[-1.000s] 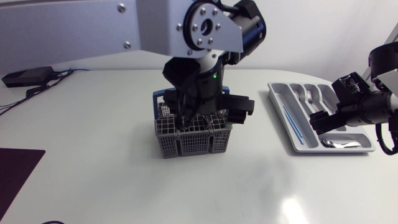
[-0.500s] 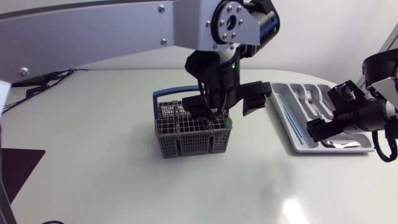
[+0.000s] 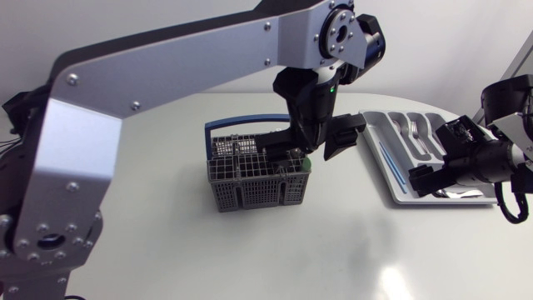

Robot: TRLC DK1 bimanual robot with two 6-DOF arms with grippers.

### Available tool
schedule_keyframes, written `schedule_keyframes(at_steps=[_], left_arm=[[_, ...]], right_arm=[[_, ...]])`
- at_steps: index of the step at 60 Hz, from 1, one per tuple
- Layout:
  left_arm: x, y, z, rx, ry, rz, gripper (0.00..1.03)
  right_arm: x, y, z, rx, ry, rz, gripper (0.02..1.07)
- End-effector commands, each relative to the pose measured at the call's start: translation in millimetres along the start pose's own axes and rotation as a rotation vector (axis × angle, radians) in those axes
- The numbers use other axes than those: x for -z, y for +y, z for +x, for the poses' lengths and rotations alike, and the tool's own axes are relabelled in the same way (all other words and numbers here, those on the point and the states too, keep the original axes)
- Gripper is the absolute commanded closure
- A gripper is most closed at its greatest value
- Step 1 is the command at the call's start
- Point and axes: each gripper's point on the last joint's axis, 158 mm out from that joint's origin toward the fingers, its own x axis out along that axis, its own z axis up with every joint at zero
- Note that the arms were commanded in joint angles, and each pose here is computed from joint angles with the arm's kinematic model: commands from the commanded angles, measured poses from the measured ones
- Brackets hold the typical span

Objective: Unload the cutlery basket into the drawer organizer.

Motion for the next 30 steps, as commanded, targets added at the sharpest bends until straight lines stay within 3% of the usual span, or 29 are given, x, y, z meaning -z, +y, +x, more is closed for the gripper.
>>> schedule_keyframes(at_steps=[1, 30], left_arm=[[-5, 0, 6, -0.018, 0.01, -0.046, 0.18], [-11, -1, 23, -0.057, 0.001, -0.054, 0.18]], right_arm=[[9, 5, 4, -0.01, 0.014, 0.025, 0.1], [16, 1, 10, -0.002, 0.024, 0.032, 0.1]])
